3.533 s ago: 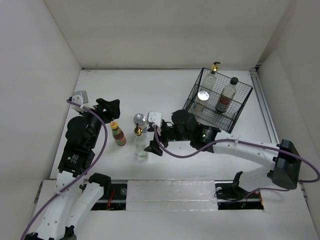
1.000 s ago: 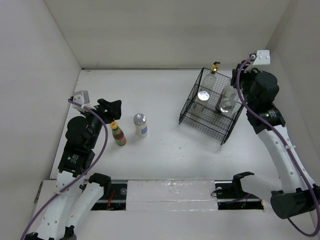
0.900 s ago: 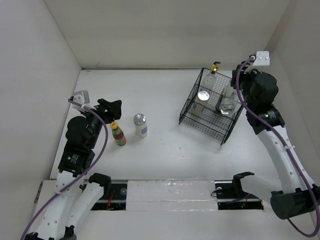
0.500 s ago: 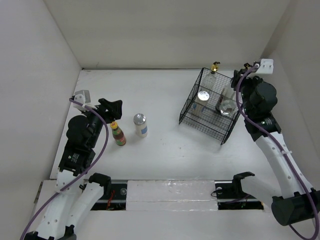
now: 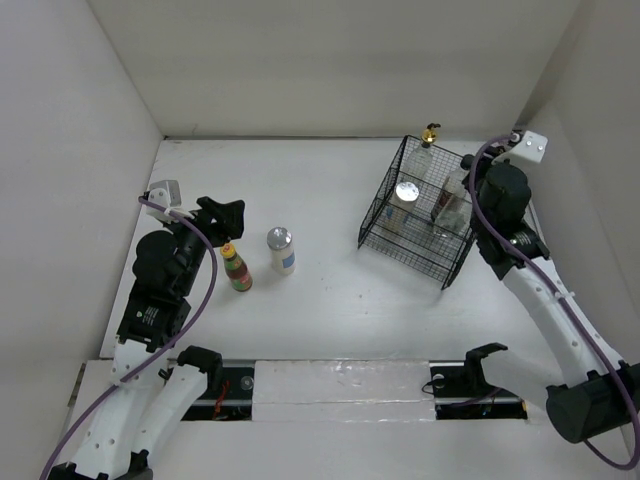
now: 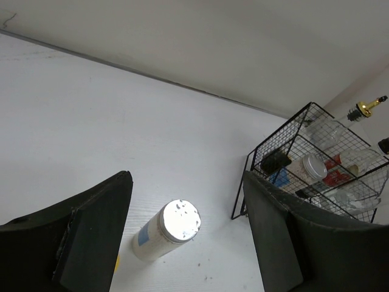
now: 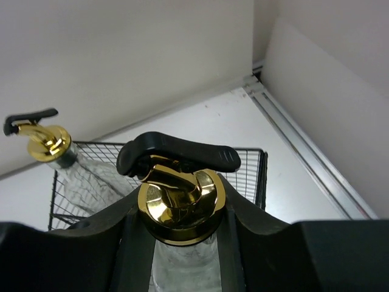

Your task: Organize the condiment bottles

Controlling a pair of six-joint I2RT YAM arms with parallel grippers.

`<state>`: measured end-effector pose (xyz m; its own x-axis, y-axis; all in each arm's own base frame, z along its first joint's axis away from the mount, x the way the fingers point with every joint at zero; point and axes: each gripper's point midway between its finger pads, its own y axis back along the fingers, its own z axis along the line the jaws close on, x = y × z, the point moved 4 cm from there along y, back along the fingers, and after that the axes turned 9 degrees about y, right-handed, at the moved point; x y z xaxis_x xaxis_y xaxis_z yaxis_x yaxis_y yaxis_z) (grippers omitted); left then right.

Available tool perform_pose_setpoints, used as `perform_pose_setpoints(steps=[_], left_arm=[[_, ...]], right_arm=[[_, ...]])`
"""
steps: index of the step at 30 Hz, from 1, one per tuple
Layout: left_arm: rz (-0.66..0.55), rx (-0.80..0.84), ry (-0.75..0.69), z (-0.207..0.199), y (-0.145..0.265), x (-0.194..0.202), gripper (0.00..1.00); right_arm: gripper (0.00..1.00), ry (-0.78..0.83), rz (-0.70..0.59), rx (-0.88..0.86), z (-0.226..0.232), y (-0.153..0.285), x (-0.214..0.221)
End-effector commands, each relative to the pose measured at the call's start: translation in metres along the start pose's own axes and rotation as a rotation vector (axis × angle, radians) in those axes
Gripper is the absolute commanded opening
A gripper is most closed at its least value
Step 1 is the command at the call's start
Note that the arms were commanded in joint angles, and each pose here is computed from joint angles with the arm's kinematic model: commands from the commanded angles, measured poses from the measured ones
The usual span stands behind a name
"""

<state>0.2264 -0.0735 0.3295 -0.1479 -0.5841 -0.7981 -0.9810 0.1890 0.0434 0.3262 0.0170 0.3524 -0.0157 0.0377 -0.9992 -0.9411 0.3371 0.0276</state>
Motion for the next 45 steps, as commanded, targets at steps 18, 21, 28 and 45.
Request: perform_pose_setpoints(steps=[18,21,28,45], left_arm=[[-0.023,0.056,0.003,-0.008,0.0,-0.005,0.69],[-0.023,0.056,0.003,-0.008,0.0,-0.005,0.69],[-0.029,0.048,0.003,-0.007,0.0,-0.006,0.74],[-0.043,0.013,0.003,-0.002,0.0,-0.007,0.74]], right_arm=[[0.3,-0.01,0.085,0.107,0.022,0.017,0.076],[0.5,-0.001,0.088,0.117,0.022,0.018,0.08],[0.89,0.004,0.012,0.044,0.025,0.026,0.034],[0.24,0.127,-0.115,-1.033,0.171,0.113,-0.021]])
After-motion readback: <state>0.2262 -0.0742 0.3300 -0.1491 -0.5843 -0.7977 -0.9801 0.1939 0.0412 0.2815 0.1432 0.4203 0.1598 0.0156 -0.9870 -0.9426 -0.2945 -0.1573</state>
